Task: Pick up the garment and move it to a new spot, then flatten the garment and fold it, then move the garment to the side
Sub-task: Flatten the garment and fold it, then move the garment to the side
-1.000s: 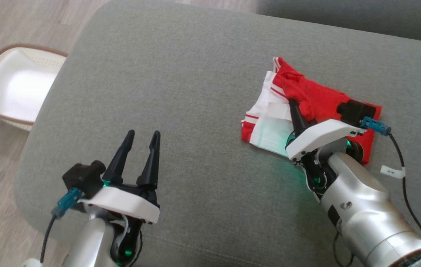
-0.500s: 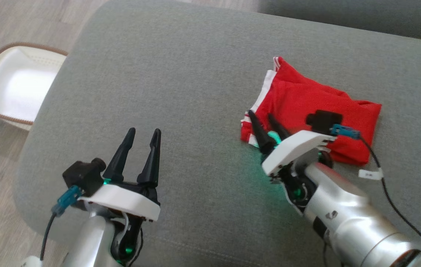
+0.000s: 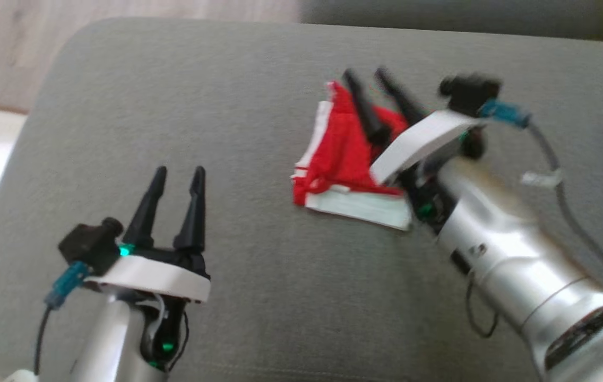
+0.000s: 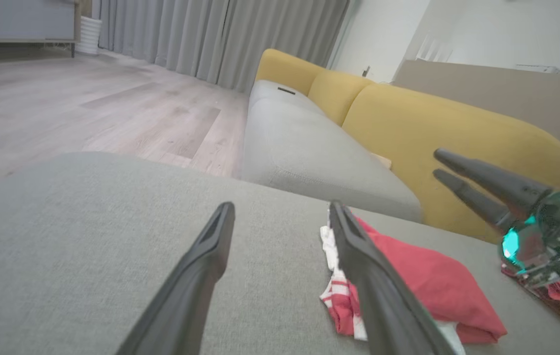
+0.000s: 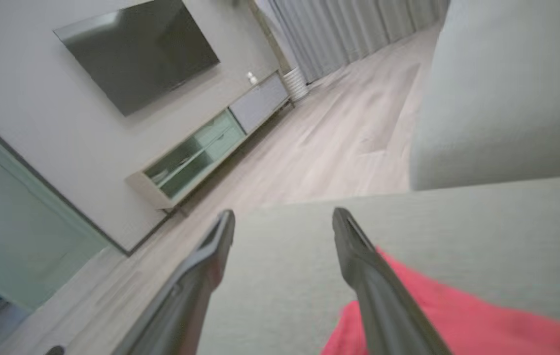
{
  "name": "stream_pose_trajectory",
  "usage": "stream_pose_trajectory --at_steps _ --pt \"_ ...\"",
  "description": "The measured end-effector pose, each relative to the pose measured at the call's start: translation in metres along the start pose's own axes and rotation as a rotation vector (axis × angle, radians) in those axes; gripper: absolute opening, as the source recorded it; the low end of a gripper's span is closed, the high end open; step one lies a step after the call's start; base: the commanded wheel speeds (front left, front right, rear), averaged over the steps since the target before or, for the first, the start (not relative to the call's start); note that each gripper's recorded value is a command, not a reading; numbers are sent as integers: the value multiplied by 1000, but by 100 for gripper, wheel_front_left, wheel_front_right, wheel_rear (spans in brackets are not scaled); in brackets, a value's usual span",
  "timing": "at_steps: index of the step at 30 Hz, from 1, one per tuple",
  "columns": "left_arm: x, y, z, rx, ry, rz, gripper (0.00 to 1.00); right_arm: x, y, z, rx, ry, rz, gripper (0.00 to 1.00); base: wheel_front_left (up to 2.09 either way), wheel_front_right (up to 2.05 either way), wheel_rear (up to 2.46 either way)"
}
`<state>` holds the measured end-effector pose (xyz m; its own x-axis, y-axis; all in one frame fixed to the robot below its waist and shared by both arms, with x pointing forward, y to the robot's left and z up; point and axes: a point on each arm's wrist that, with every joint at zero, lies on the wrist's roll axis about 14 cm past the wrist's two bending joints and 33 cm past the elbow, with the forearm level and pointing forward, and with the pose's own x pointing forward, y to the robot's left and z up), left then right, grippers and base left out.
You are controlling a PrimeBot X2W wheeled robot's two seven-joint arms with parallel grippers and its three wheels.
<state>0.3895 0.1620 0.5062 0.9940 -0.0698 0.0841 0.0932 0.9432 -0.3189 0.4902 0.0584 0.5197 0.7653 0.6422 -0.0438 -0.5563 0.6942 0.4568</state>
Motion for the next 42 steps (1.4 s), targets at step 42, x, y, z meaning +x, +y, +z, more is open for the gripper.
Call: stream_pose_trajectory --at_steps 42 --pt "16 -51 13 52 -57 -159 100 -205 -120 28 -382 -249 -552 100 0 0 0"
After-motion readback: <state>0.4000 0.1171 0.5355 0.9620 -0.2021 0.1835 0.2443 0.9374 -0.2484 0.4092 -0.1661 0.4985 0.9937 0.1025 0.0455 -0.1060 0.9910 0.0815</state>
